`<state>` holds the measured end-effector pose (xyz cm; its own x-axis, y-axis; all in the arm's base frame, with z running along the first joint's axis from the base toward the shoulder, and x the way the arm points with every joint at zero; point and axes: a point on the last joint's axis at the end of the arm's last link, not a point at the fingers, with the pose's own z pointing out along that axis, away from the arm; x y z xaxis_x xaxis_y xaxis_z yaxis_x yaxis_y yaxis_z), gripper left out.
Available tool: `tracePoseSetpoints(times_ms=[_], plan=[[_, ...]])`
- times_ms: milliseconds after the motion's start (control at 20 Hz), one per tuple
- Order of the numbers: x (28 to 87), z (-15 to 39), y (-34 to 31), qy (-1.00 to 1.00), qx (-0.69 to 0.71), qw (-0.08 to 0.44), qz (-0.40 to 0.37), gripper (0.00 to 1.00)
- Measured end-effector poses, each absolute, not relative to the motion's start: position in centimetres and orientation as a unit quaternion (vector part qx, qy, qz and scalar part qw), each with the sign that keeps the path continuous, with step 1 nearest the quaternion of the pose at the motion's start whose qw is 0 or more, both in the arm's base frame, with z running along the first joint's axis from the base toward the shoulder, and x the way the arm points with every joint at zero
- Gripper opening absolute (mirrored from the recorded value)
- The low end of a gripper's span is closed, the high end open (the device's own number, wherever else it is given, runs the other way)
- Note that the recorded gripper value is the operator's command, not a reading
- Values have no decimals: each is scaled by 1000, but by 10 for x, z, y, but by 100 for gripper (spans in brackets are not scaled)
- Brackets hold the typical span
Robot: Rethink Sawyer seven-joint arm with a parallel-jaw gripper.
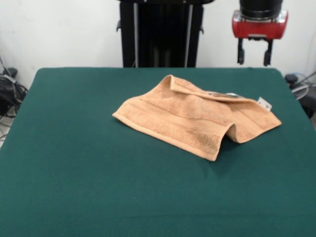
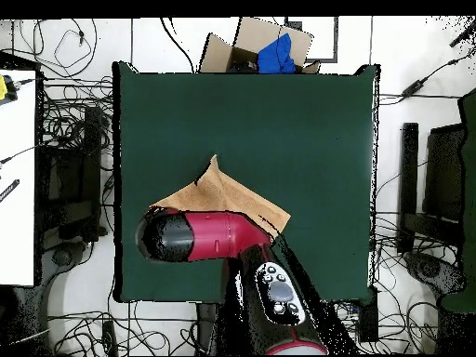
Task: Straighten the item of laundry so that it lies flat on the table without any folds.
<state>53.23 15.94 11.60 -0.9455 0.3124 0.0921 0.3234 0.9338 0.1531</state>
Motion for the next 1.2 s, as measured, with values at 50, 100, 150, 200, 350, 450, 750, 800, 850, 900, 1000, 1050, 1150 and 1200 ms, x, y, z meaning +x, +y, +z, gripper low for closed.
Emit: tracePoseSetpoints(times_ms=[50, 100, 150, 200, 350, 450, 750, 800, 850, 900, 1000, 1050, 1150, 1200], plan=[[533, 116, 158, -983, -161, 32, -84, 100], [534, 117, 155, -983, -160, 30, -84, 100], [534, 117, 154, -983, -159, 29, -83, 100], [532, 116, 147, -985, -151, 26, -78, 100], [528, 113, 142, -988, -137, 24, -70, 100], [525, 110, 138, -990, -127, 23, -65, 100], [516, 98, 110, -993, -106, 22, -47, 100], [515, 97, 105, -993, -104, 21, -45, 100], [515, 96, 100, -994, -102, 20, -42, 100], [515, 96, 98, -994, -102, 19, -41, 100], [515, 95, 92, -994, -102, 19, -40, 100], [514, 95, 90, -994, -103, 18, -39, 100], [514, 93, 83, -994, -105, 20, -38, 100], [513, 91, 77, -993, -108, 21, -37, 100]])
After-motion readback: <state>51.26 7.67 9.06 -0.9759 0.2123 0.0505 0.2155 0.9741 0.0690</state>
